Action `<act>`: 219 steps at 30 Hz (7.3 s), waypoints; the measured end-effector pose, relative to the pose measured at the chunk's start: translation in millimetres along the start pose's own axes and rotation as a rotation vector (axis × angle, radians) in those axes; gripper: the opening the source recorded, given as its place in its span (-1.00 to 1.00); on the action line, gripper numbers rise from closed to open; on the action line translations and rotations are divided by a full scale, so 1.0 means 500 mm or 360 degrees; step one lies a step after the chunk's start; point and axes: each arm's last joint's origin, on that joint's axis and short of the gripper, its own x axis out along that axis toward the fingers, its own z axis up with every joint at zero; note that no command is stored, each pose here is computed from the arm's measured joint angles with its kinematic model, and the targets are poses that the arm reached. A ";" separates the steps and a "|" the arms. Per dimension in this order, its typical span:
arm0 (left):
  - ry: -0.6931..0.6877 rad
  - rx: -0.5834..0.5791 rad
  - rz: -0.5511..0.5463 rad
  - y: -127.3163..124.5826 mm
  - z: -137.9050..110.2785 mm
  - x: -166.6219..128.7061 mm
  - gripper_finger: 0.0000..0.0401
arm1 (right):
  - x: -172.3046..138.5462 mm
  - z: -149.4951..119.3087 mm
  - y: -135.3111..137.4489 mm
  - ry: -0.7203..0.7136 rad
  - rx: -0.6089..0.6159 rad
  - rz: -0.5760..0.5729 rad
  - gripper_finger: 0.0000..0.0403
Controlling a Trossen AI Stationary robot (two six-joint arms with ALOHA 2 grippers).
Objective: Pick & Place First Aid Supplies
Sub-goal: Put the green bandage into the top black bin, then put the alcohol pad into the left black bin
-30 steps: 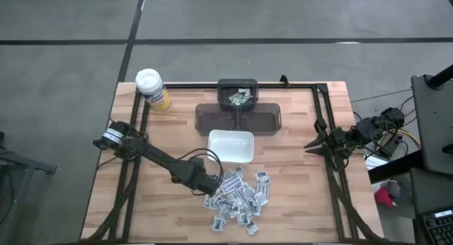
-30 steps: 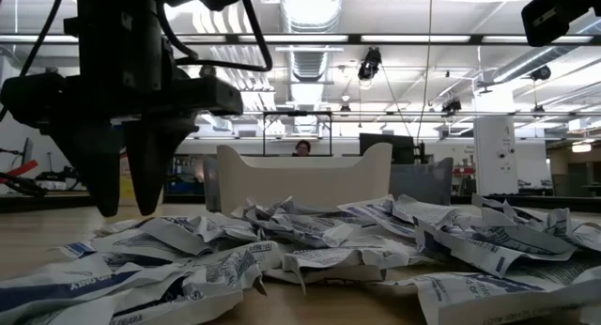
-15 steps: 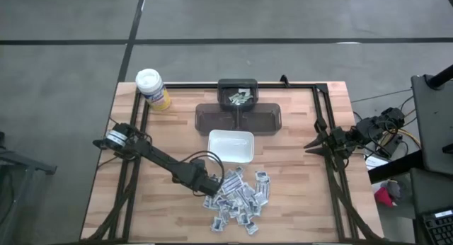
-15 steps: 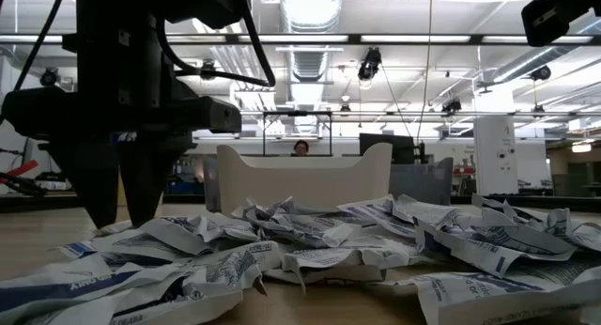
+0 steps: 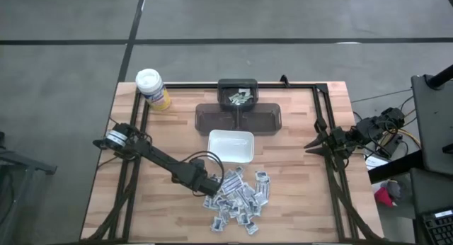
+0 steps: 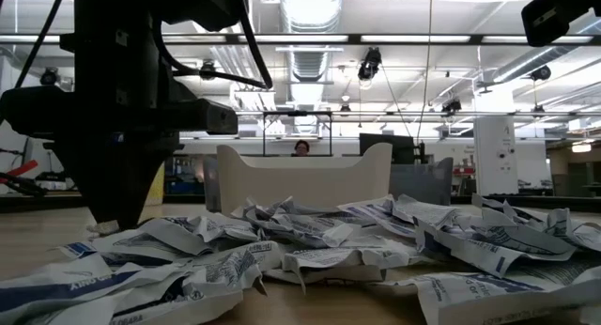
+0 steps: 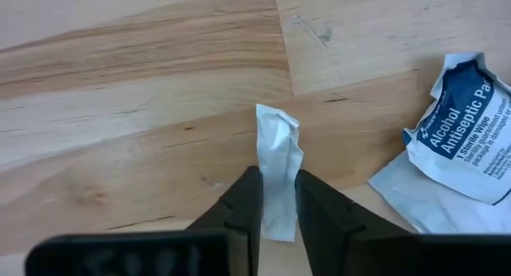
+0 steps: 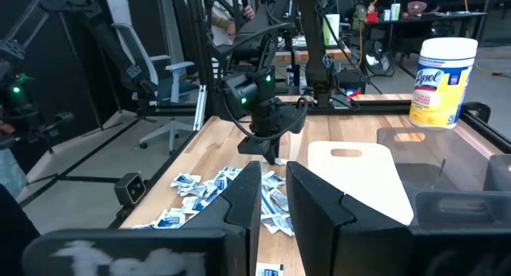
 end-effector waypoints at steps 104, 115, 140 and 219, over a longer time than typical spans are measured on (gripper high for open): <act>-0.0864 0.1538 -0.0097 -0.038 0.802 -0.062 -0.70 | 0.000 0.000 0.000 -0.0002 -0.0016 -0.0001 -0.71; -0.0790 0.1556 -0.0073 -0.023 0.788 -0.106 -0.12 | 0.000 0.000 0.000 -0.0003 -0.0011 0.0000 -0.71; -0.0547 0.0830 -0.0624 0.087 0.359 -0.441 -0.12 | 0.000 0.000 0.000 -0.0002 -0.0011 0.0000 -0.71; -0.0245 0.0450 -0.0123 -0.070 0.023 -0.047 -0.18 | 0.000 0.000 0.000 -0.0001 0.0014 -0.0001 -0.71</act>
